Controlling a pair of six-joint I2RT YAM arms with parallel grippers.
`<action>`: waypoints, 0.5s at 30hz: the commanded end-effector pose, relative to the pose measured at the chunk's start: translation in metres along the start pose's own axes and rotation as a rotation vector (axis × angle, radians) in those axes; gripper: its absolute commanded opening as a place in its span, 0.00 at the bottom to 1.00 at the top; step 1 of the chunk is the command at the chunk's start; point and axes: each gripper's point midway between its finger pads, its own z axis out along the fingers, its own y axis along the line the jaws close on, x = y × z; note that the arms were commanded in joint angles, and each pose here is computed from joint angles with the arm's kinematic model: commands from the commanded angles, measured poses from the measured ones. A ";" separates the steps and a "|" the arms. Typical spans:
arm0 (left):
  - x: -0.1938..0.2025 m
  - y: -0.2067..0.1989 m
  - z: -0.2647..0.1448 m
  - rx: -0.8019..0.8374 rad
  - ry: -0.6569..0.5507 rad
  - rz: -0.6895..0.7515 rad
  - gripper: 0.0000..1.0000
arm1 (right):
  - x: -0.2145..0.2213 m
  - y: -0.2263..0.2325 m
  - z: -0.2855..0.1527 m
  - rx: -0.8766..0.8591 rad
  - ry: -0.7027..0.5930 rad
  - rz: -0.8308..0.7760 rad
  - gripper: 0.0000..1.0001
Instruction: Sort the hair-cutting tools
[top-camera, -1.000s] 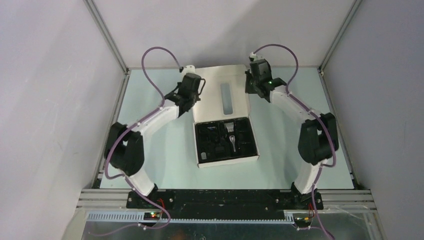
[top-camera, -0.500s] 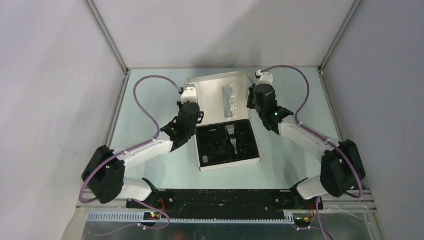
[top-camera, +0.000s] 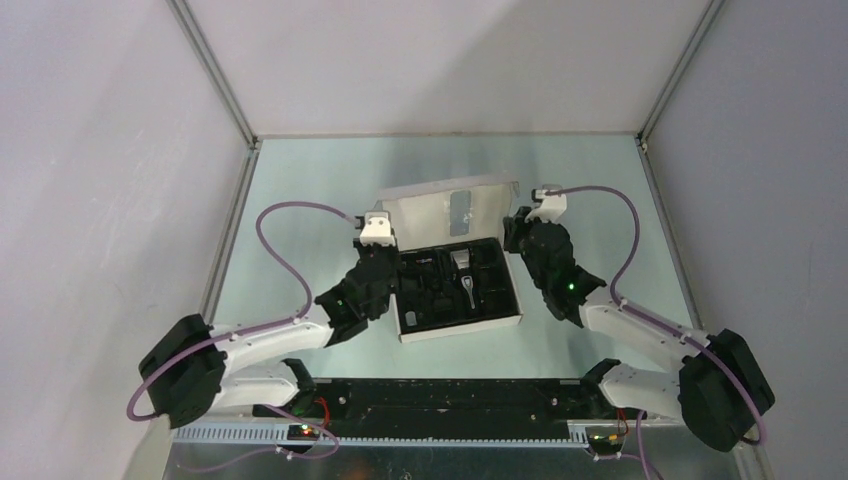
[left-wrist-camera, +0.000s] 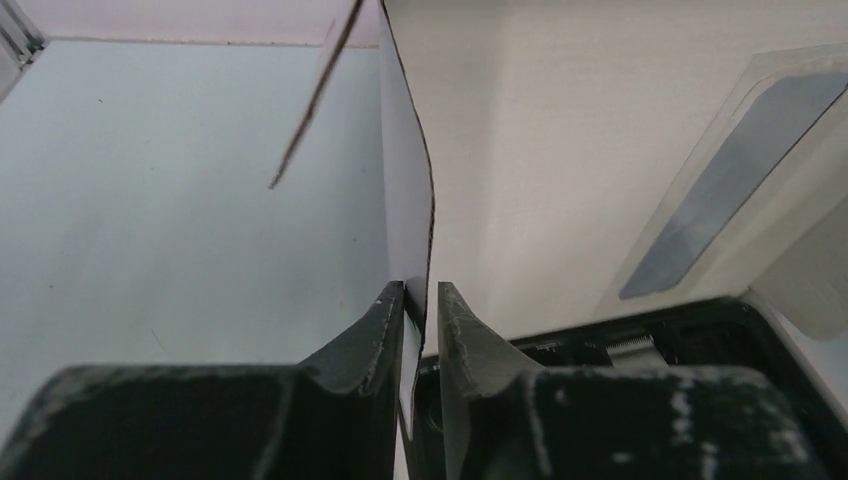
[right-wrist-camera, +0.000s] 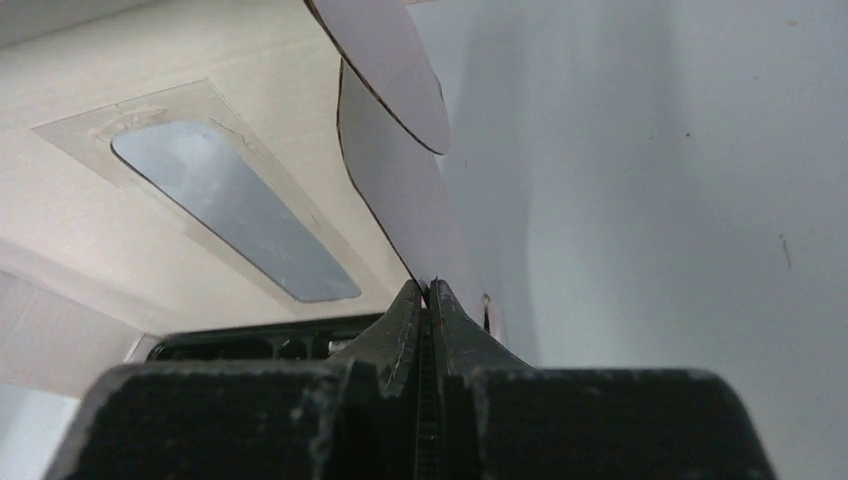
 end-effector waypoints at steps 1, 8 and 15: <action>-0.010 -0.005 -0.017 0.020 -0.064 -0.071 0.23 | 0.032 0.000 -0.018 -0.019 0.038 0.006 0.09; 0.006 -0.010 -0.045 0.062 -0.055 -0.091 0.35 | 0.052 -0.004 -0.045 -0.026 0.037 0.030 0.10; 0.011 -0.009 -0.078 0.138 0.024 -0.186 0.58 | 0.067 -0.016 -0.082 -0.037 0.089 0.076 0.25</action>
